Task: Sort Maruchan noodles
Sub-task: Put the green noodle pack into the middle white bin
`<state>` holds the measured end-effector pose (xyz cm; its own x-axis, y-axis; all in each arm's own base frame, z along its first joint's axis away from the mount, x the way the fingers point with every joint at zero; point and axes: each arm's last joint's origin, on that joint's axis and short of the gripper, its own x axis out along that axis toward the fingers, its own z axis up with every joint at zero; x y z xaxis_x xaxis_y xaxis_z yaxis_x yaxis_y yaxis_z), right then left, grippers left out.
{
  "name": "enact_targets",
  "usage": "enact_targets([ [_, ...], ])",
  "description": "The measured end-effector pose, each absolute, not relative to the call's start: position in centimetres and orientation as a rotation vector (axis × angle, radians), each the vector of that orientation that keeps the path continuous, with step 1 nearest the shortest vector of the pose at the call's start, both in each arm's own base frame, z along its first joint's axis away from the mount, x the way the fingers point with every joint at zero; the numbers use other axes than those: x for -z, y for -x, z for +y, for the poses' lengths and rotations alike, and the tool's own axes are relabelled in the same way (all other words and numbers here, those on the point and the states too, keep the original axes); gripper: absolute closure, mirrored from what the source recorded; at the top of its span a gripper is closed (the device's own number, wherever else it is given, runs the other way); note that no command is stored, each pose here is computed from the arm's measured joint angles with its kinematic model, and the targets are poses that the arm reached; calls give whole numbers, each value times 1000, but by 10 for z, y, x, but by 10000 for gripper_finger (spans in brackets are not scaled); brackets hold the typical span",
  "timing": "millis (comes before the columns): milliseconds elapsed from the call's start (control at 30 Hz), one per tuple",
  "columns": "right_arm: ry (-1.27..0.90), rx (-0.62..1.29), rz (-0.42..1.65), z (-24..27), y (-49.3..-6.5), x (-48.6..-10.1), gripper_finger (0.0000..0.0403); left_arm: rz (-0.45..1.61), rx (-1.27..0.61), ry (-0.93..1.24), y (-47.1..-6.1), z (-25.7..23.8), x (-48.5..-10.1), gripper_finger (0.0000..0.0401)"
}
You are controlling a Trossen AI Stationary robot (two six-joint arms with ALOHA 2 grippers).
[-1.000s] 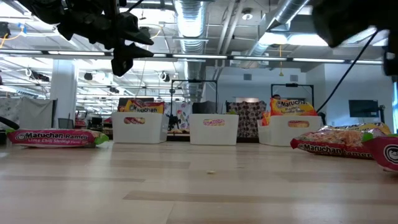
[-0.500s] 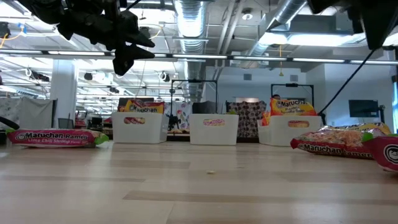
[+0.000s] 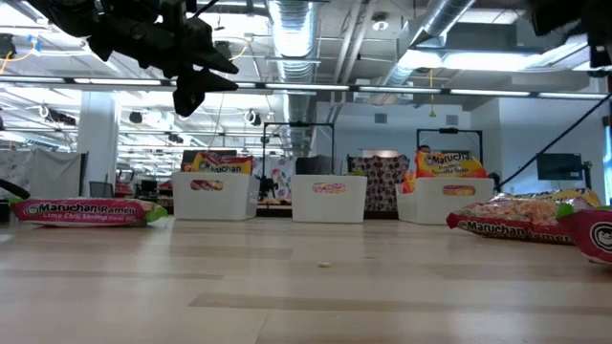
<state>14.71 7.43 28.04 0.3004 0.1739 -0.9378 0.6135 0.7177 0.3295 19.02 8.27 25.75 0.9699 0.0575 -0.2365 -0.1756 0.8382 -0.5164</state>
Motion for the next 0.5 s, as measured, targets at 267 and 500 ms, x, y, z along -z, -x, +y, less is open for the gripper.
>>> enact_targets([
  [267,-872,255,1160,69,-129,-252,351,206,-168,598,-190,84,-257,285],
  [500,-895,240,1157,71,-127,-236,287,203,-174,644,-190,84,-257,285],
])
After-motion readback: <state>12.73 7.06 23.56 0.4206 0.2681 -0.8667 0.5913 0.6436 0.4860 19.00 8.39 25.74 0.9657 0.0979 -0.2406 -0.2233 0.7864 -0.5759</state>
